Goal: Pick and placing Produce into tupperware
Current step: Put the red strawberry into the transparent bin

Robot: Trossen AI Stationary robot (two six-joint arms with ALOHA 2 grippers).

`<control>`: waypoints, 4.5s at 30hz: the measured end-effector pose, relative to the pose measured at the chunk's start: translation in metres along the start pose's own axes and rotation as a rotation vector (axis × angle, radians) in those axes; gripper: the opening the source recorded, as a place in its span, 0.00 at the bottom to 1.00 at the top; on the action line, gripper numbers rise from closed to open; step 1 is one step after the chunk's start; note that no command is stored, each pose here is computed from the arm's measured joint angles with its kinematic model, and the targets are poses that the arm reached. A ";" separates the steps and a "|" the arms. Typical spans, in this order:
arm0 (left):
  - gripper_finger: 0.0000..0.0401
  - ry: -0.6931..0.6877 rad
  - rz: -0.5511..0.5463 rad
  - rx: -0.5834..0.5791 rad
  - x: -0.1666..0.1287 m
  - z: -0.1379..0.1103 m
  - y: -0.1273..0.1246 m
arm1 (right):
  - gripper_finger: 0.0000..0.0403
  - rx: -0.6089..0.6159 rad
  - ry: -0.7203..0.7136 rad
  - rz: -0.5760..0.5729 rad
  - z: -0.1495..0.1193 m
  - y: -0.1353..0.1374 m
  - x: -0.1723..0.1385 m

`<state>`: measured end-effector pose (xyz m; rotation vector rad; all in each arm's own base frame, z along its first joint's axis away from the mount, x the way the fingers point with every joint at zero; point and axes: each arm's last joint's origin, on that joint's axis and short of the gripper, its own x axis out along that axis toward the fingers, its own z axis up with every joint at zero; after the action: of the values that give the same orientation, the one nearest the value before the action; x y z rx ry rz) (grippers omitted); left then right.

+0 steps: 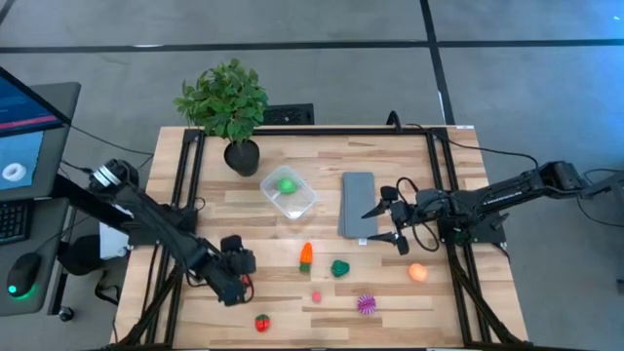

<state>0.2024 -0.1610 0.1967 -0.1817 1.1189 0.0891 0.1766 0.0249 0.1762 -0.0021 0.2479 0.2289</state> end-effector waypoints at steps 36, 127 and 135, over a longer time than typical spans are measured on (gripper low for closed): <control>0.76 0.194 0.027 0.093 0.024 0.006 -0.002 | 0.79 -0.007 0.005 0.000 0.000 0.000 0.000; 0.76 0.341 0.071 0.057 0.058 -0.003 -0.002 | 0.79 0.002 0.008 0.000 -0.001 0.000 0.000; 0.76 0.341 0.074 0.049 0.059 0.001 0.001 | 0.79 0.002 0.009 0.000 -0.001 0.000 0.000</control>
<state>0.2284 -0.1610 0.1438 -0.1137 1.4664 0.0987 0.1765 0.0249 0.1754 -0.0014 0.2567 0.2291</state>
